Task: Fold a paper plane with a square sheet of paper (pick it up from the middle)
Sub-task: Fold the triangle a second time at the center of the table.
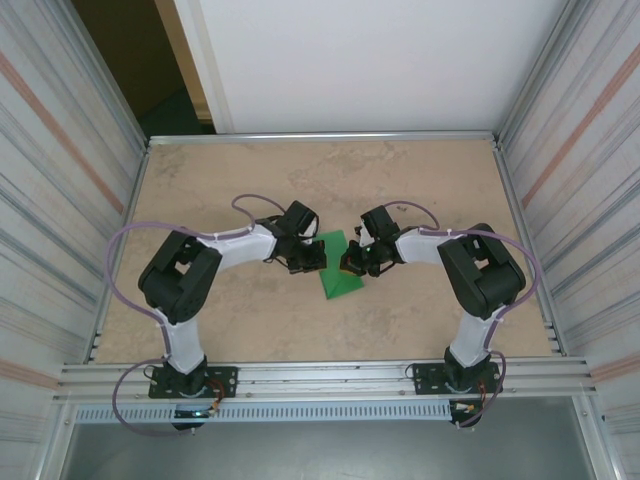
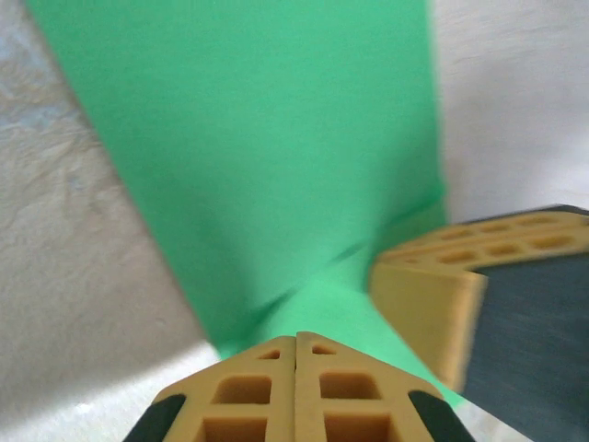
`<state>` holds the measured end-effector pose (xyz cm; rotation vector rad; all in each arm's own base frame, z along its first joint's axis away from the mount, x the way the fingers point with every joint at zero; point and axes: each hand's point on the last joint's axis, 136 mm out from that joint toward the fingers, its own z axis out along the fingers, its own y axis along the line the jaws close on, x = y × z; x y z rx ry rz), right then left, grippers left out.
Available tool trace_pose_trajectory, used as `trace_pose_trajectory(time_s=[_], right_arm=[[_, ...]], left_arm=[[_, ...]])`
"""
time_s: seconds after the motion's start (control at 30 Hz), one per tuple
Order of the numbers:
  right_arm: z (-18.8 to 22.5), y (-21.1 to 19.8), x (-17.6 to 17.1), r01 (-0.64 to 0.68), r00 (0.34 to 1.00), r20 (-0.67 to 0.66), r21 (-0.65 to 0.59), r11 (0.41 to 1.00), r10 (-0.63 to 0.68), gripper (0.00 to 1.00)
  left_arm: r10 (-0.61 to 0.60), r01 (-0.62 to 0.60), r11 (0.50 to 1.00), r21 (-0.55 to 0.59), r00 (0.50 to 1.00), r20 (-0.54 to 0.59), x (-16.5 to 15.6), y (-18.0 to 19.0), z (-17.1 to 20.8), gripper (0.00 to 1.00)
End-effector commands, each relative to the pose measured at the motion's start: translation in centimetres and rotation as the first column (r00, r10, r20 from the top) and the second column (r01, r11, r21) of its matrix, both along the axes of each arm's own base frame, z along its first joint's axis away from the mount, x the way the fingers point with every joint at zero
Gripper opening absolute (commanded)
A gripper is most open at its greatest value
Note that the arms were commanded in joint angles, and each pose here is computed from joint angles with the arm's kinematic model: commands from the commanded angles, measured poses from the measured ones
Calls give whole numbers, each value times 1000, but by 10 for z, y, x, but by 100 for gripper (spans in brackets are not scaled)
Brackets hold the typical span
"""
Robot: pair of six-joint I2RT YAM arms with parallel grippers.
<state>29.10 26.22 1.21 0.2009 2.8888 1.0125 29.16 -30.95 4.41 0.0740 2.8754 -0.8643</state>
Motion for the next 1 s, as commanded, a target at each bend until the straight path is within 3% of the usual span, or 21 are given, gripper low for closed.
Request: trace_pose_trajectory(time_s=[0.0, 0.43, 0.97], right_arm=[[-50, -30, -25, 50, 988, -133, -177, 983, -75, 0], [-58, -39, -31, 70, 981, -162, -202, 977, -104, 0], [-67, -46, -33, 83, 974, -188, -220, 972, -126, 0]], left_arm=[[-33, 43, 993, -112, 995, 94, 2, -22, 46, 2], [-36, 30, 992, -121, 998, -52, -36, -30, 0, 1], [-58, 53, 997, -60, 994, -90, -49, -19, -32, 1]])
